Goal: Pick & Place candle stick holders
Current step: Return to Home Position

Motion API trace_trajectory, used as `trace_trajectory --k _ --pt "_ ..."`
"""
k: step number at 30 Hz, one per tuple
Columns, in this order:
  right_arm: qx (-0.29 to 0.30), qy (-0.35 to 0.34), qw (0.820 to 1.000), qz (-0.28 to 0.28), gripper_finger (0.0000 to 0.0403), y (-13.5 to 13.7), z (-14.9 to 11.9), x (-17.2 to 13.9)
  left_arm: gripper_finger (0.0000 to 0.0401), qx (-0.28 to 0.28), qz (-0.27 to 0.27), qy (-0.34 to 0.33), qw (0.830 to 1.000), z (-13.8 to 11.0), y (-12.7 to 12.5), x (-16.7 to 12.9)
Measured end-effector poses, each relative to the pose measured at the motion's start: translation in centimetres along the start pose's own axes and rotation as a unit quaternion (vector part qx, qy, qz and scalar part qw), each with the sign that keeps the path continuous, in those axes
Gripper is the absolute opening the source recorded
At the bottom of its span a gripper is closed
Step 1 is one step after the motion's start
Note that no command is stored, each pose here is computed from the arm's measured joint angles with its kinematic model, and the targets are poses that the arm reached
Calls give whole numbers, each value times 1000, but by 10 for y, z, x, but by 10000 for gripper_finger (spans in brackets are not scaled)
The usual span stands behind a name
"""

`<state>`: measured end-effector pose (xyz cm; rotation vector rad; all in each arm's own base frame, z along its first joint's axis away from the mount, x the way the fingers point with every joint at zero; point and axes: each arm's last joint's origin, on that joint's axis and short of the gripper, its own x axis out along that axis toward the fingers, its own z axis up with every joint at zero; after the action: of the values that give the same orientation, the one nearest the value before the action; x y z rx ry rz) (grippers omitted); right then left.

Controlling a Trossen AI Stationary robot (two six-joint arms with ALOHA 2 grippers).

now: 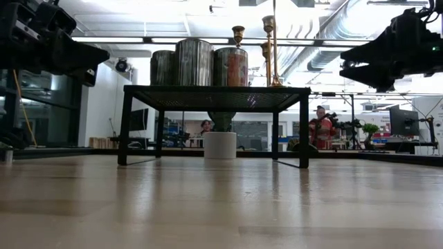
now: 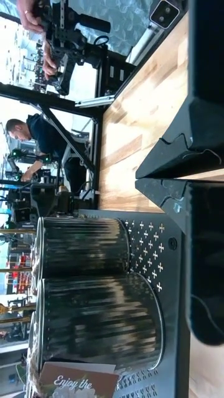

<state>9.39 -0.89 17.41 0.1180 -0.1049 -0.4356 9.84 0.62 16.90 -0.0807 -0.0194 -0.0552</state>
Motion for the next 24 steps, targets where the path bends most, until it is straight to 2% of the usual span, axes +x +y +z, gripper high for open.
trace_trajectory --k 19,24 --pt "1 -6 1000 -19 362 -3 1 2 0 0 0 0 1000 0 0 0" --pt "-4 8 1000 19 362 -1 -1 2 0 0 0 0 1000 0 0 0"
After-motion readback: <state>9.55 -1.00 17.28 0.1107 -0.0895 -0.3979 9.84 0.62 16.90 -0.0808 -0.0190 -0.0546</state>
